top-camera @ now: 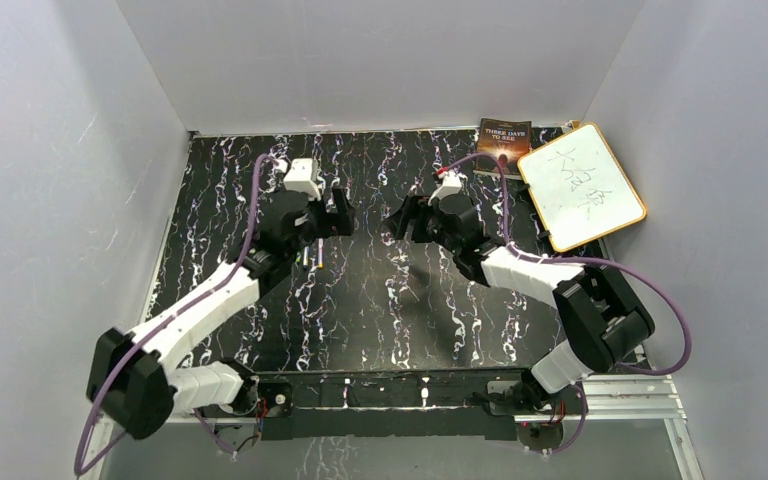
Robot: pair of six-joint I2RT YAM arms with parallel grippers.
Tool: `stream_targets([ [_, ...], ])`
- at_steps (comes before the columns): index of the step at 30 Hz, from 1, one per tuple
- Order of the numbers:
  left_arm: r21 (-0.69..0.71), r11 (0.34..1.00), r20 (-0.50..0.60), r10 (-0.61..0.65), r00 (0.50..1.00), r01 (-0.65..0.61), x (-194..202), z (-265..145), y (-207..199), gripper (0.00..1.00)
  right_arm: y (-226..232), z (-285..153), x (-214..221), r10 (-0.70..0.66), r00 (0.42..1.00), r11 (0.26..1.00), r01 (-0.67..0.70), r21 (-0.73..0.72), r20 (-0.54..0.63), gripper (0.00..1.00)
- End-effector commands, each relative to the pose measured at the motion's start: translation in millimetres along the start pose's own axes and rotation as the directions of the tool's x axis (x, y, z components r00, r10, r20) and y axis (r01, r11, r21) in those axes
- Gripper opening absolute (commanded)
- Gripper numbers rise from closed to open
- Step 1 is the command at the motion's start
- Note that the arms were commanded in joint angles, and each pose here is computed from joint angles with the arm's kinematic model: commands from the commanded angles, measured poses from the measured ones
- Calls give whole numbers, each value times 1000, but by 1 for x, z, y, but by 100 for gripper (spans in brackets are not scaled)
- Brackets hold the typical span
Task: Insert the pens into the pen caps
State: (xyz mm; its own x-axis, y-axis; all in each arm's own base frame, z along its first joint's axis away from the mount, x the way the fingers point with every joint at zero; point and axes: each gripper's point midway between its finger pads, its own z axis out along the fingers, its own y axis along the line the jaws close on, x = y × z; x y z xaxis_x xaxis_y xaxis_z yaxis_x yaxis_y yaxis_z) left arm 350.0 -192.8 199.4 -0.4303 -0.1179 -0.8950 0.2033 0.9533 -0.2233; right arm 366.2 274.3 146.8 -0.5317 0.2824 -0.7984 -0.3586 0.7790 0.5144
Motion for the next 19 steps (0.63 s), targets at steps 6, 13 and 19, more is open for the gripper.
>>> stream_targets([
  [6, 160, 977, 59, -153, 986, 142, -15, -51, -19, 99, -9, -37, -18, -92, 992, 995, 88, 53, 84, 85],
  [13, 179, 981, 93, -96, 991, 78, -25, -68, -17, 98, -16, -60, -17, -128, 987, 989, 121, 85, 92, 85],
  [19, 207, 975, 92, -96, 991, 76, -26, -69, -23, 98, -19, -64, -14, -130, 988, 988, 122, 95, 85, 85],
])
